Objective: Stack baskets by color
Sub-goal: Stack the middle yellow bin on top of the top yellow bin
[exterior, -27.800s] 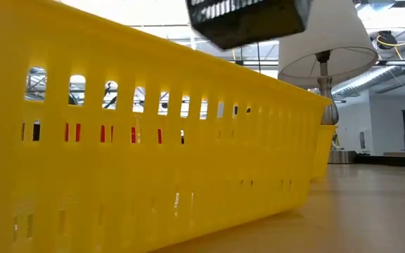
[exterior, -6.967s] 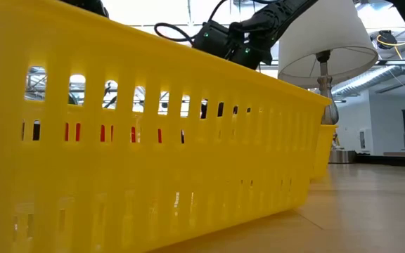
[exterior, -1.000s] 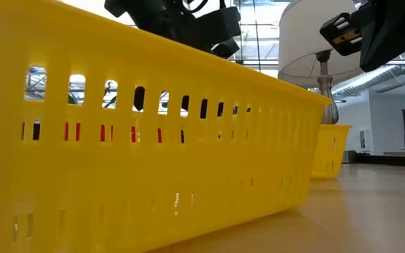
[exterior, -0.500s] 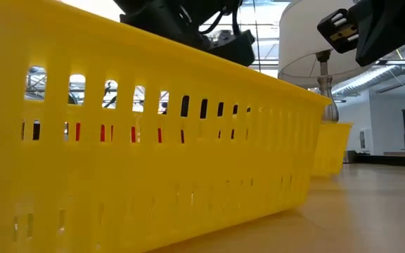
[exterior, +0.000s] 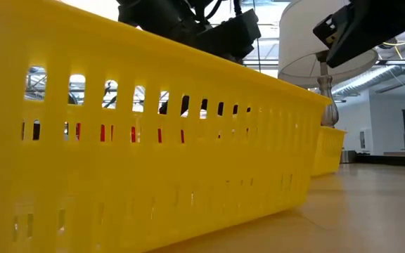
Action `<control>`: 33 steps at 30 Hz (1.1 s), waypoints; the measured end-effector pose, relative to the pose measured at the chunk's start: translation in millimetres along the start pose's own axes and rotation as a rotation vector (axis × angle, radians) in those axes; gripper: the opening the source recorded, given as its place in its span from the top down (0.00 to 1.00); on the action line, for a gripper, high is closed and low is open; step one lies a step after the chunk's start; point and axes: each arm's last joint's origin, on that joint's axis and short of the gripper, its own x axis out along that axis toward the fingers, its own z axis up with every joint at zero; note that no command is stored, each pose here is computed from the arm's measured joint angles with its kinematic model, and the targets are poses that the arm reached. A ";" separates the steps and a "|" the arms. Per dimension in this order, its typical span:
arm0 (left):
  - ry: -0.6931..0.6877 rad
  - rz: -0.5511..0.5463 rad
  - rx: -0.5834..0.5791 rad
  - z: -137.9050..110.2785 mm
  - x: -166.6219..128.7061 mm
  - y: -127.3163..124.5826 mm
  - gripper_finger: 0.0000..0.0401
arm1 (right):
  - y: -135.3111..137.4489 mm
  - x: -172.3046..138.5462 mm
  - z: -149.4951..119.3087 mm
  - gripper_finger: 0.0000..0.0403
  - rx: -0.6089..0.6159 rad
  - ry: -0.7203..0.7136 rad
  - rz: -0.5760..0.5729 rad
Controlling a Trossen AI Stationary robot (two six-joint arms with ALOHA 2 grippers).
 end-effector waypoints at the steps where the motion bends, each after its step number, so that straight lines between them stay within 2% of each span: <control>1: 0.000 0.000 -0.001 0.0 0.0 0.0 0.97 | -0.9 0.3 0.2 1.00 0.009 0.001 -0.003; 6: -0.013 -0.014 -0.027 1.7 -0.6 -1.9 0.89 | -1.9 0.6 -0.5 1.00 0.009 0.009 -0.008; 14: -0.001 0.007 -0.136 -7.3 3.6 9.2 0.56 | -1.9 0.6 -0.4 1.00 -0.006 0.008 -0.007; 18: -0.014 -0.033 -0.150 -11.9 7.4 11.0 0.47 | -1.9 0.6 -0.4 0.99 -0.012 0.008 -0.007; 23: -0.014 -0.062 -0.174 -18.0 12.7 12.5 0.48 | -1.8 0.7 -0.6 0.99 -0.014 0.008 -0.006; 33: 0.009 -0.116 -0.211 -27.9 14.7 16.4 0.68 | -1.7 0.6 -0.6 0.99 -0.021 0.008 -0.006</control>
